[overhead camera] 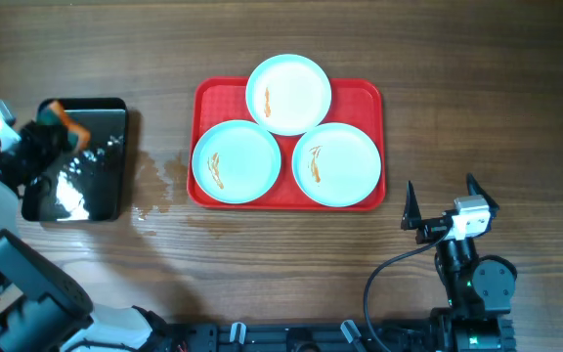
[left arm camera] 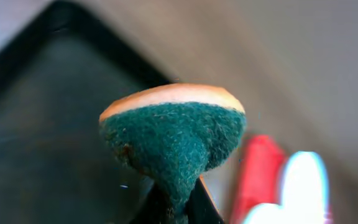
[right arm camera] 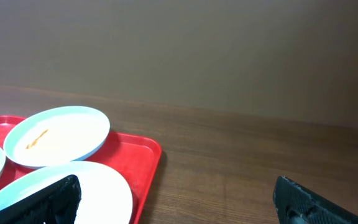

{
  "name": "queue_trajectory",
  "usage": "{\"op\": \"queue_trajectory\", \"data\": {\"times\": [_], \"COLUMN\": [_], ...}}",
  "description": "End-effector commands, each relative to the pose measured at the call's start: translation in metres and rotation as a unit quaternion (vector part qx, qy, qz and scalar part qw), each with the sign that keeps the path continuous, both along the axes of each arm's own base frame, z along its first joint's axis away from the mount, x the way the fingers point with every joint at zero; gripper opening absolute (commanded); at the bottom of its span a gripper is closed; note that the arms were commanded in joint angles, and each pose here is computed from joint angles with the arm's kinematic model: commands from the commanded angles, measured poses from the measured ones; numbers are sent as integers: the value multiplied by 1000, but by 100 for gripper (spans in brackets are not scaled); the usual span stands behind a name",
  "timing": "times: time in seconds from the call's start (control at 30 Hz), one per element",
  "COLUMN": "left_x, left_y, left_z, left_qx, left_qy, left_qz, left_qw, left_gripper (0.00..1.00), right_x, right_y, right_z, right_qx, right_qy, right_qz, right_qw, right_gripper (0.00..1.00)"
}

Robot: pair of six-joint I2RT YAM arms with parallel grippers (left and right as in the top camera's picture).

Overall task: Clean dirty plates on tray and stack at the side
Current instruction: 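Lift the sponge up out of the black tray with the left gripper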

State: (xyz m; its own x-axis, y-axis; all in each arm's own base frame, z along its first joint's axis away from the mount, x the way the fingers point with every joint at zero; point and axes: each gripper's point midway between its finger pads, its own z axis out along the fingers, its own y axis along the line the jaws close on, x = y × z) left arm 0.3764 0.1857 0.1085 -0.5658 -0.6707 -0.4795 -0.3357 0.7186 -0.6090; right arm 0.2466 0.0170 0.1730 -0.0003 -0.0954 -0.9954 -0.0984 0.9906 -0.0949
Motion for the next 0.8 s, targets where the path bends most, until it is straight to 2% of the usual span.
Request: {"op": "queue_trajectory", "data": {"times": [0.0,0.1,0.17,0.23,0.3,0.37,0.43,0.5,0.53,0.6,0.67,0.7,0.77], "left_x": [6,16,20,20,16,7,-4,-5,0,17,26,28,24], "left_y": [3,-10,-14,-15,-10,0,1,-3,-6,-17,-15,-14,-8], "left_z": [25,87,119,127,97,37,-3,-15,-4,51,103,139,168], "left_qx": [45,33,32,28,17,57,81,77,74,69,76,101,140], "left_qy": [-63,-166,-208,-216,-156,-56,6,15,-8,-94,-148,-181,-199], "left_qz": [-39,-63,-65,-60,-25,4,-1,-15,-26,-63,-54,-51,-32], "left_qw": [996,984,975,974,987,997,997,997,997,991,985,977,969], "left_gripper": [4,4,4,4,4,4,4,4,4,4,4,4,4], "right_x": [0,0,0,0,0,0,0,0,0,0,0,0,0], "right_y": [-4,-4,-4,-4,-3,-3,-3,-4,-4,-4,-4,-4,-4], "right_z": [1,1,1,1,1,1,1,1,1,1,1,1,1], "right_qx": [-4,-4,-4,-4,-4,-4,-4,-4,-4,-4,-4,-4,-4], "right_qy": [-2,-2,-2,-2,-2,-2,-2,-2,-2,-2,-2,-2,-2], "right_qz": [-9,-9,-9,-9,-9,-9,-9,-9,-9,-9,-9,-9,-9], "right_qw": [1000,1000,1000,1000,1000,1000,1000,1000,1000,1000,1000,1000,1000], "right_gripper": [100,100,100,100,100,100,100,100,100,100,100,100,100]}}
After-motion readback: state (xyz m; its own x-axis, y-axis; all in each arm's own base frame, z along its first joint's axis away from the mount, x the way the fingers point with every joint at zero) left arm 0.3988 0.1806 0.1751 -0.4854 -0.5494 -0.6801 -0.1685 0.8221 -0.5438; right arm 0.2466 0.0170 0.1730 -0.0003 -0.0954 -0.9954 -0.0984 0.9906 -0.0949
